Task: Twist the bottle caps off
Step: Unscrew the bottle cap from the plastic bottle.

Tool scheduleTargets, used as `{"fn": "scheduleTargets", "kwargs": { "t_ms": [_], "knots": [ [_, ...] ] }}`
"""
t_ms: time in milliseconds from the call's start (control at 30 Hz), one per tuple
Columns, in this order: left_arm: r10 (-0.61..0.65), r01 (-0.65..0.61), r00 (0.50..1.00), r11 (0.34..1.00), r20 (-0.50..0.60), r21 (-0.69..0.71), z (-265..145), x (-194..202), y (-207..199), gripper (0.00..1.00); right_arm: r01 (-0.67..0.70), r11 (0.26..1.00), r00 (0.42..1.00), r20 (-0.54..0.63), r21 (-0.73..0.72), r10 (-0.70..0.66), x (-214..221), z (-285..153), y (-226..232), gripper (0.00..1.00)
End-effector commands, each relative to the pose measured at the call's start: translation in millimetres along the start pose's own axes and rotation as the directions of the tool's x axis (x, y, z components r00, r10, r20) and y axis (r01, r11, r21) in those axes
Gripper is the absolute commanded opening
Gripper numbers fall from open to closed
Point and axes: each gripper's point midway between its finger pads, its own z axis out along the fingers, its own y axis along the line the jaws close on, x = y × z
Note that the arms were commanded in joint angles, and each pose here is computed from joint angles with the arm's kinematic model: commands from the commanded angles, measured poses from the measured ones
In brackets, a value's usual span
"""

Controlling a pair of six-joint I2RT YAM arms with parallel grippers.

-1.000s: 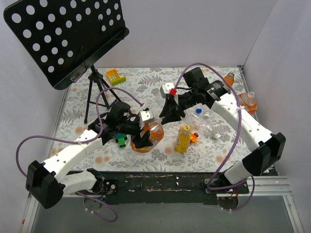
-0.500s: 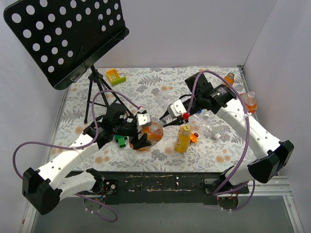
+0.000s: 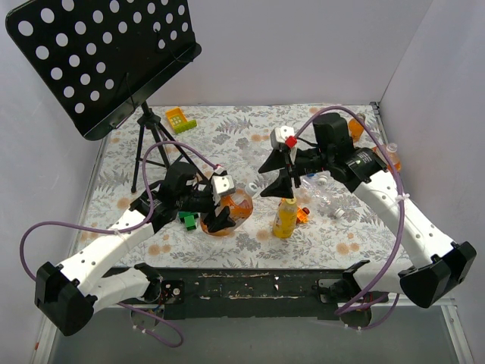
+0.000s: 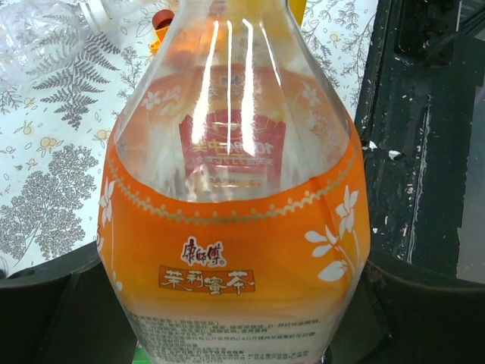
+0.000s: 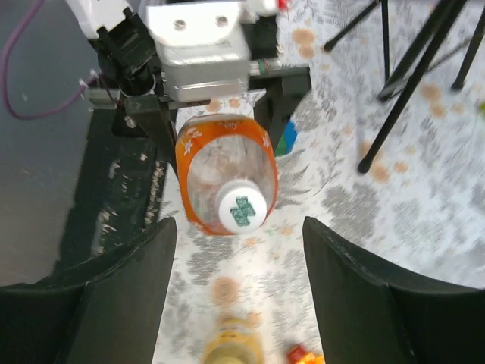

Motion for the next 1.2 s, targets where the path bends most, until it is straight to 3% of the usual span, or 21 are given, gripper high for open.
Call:
{"fn": "scheduleTargets", "kwargs": {
  "t_ms": [0,233,400,633,733,1000,1067,1167],
  "knots": [
    [0.049,-0.043,0.993,0.998,0.108,-0.053,-6.9,-32.8,8.5,0.0,-0.396,0.917,0.916,0.09,0.056,0.39,0.5,1.8,-3.0,0.75],
    [0.031,-0.025,0.993,0.998,0.116,-0.052,-1.7,-39.5,13.3,0.0,-0.511,0.858,0.859,0.074,0.062,0.506,14.3,9.1,-7.0,0.75],
    [0.022,-0.016,0.993,0.999,0.115,-0.046,2.1,-39.6,14.7,0.0,-0.519,0.852,0.854,0.078,0.073,0.514,10.8,13.2,-14.1,0.75],
    [0.016,-0.012,0.993,0.999,0.115,-0.041,4.3,-38.7,14.9,0.0,-0.533,0.843,0.846,0.064,0.072,0.529,13.8,18.8,-16.8,0.65],
    [0.014,-0.009,0.993,0.999,0.114,-0.04,4.6,-38.3,15.0,0.0,-0.526,0.847,0.85,0.061,0.068,0.523,12.9,20.3,-17.0,0.54],
    [0.01,-0.006,0.994,0.999,0.108,-0.037,6.0,-35.8,14.5,0.0,-0.503,0.861,0.864,0.067,0.076,0.499,6.3,18.7,-20.0,0.54],
    [0.01,-0.006,0.994,0.999,0.108,-0.037,6.2,-36.1,14.7,0.0,-0.502,0.862,0.865,0.062,0.07,0.499,6.9,19.4,-19.9,0.46],
    [0.013,-0.009,0.994,0.999,0.111,-0.039,5.0,-37.0,14.8,0.0,-0.497,0.866,0.867,0.048,0.044,0.495,6.7,20.5,-15.3,0.24]
  ]
}}
